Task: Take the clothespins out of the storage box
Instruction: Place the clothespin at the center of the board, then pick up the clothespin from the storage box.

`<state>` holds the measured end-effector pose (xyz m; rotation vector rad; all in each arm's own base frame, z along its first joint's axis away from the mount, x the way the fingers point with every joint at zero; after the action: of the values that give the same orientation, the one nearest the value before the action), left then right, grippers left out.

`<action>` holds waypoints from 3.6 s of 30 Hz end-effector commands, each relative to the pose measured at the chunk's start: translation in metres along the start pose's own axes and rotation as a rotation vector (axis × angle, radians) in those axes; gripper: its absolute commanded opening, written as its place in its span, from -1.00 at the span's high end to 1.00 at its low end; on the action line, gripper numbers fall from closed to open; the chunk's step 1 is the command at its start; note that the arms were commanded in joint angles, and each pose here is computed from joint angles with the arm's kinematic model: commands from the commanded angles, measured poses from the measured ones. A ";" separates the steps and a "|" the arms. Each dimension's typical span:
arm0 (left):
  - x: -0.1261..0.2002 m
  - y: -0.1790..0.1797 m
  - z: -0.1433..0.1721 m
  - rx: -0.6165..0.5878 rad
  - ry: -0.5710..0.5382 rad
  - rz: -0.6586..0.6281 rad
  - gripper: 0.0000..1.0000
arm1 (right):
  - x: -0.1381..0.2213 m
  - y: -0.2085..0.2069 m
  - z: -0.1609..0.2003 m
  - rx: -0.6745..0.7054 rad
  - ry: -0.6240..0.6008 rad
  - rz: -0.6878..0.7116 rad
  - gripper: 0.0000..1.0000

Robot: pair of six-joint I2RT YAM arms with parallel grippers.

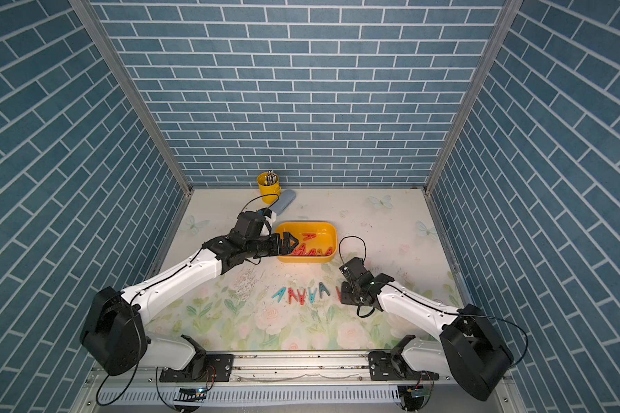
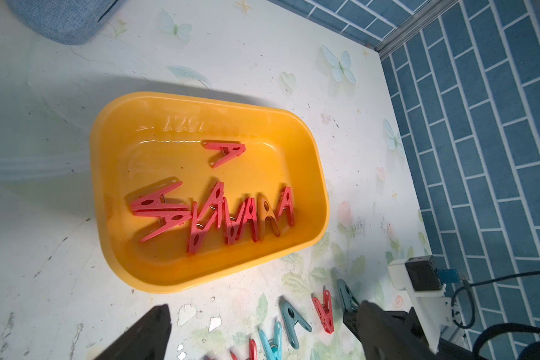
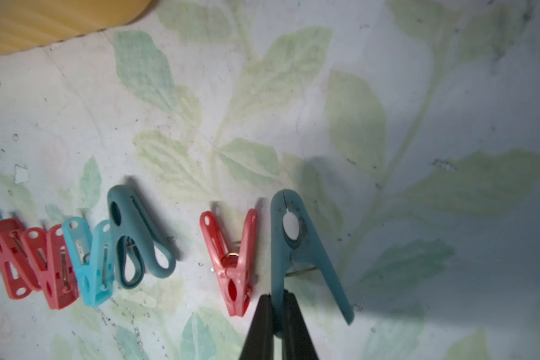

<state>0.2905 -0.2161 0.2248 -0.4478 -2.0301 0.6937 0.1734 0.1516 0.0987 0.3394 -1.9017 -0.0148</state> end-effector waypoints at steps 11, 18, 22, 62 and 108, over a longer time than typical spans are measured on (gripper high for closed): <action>-0.002 -0.007 0.002 -0.010 0.002 -0.012 -0.99 | -0.011 0.000 0.011 -0.039 0.023 -0.024 0.62; -0.006 -0.008 -0.001 -0.012 -0.008 -0.044 -0.99 | 0.006 0.005 -0.001 -0.034 -0.024 -0.032 0.35; -0.015 -0.010 -0.004 -0.020 0.005 -0.041 -0.99 | 0.023 0.009 -0.012 -0.018 -0.076 -0.049 0.28; -0.190 0.026 -0.037 -0.455 0.103 -0.350 -0.05 | 0.083 0.034 -0.145 0.055 -0.458 -0.120 -0.99; -0.203 0.029 -0.011 -0.490 0.160 -0.410 0.41 | 0.073 0.028 -0.134 0.018 -0.438 -0.182 -0.99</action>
<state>0.4088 -0.3043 0.0876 -0.3474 -2.0758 -0.0613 0.2698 0.1834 0.2142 0.5432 -2.2825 -0.1944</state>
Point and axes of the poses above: each gripper's point midway between its finger pads, its own x axis back along the fingers, its own y axis along the line the jaws close on, z = x × y, the point moved 7 cm from there along x, back along the fingers, and after that the axes turned 12 degrees about x, right-handed, at the moved point
